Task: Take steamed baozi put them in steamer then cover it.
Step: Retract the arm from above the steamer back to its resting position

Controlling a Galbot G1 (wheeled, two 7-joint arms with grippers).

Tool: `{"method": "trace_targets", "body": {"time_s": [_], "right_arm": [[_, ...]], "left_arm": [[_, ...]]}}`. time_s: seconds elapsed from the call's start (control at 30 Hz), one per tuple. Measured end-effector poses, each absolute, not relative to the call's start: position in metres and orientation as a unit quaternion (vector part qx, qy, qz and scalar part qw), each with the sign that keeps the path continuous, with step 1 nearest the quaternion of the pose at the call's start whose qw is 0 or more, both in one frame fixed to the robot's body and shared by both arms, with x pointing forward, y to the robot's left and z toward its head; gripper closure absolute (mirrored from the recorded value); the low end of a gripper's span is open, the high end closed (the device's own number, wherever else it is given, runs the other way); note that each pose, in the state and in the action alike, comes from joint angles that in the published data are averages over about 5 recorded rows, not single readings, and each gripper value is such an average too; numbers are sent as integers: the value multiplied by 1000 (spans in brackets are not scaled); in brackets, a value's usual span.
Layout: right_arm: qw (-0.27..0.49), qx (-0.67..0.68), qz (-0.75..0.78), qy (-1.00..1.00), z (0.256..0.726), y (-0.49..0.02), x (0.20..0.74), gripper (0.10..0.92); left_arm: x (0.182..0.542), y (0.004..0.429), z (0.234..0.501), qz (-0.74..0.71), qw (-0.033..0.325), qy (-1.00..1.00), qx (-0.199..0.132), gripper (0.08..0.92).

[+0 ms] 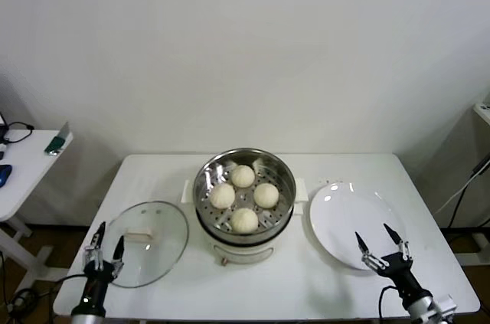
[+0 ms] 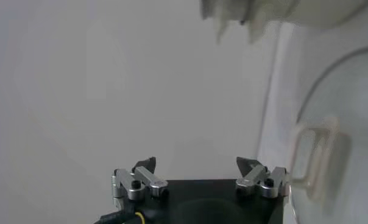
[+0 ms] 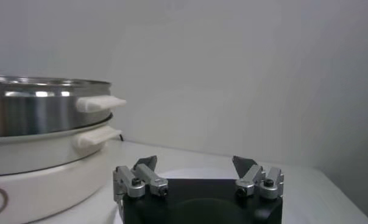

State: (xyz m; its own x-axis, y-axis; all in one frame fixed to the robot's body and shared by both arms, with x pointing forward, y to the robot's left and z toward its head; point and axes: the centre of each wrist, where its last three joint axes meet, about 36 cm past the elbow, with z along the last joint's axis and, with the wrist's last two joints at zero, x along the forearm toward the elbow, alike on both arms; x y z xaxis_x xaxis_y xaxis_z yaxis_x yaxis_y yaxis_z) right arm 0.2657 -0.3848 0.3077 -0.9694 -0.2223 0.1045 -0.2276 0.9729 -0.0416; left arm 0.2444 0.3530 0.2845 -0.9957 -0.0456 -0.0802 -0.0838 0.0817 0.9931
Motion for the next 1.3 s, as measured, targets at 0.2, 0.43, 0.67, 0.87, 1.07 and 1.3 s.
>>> {"method": "trace_targets", "body": {"time_s": [0.2,0.43,0.67,0.87,1.07,1.3], "right_arm": [[42,114,15,-993,299,-372,251,200],[33,111,11,-993,297,-368,239,200],[31,108,7,-994,295,-364,232,200],[31,106,6,-994,293,-362,227,200],[29,106,7,-994,292,-361,224,200],[28,106,5,-994,290,-357,224,200]], "left_arm": [[252,364,258,707,18,707,-19,177],[267,378,238,726,15,687,2,177],[288,383,230,733,18,680,11,177],[305,384,228,734,17,679,12,186],[314,385,225,734,7,679,16,326],[314,384,218,731,-7,682,23,534]]}}
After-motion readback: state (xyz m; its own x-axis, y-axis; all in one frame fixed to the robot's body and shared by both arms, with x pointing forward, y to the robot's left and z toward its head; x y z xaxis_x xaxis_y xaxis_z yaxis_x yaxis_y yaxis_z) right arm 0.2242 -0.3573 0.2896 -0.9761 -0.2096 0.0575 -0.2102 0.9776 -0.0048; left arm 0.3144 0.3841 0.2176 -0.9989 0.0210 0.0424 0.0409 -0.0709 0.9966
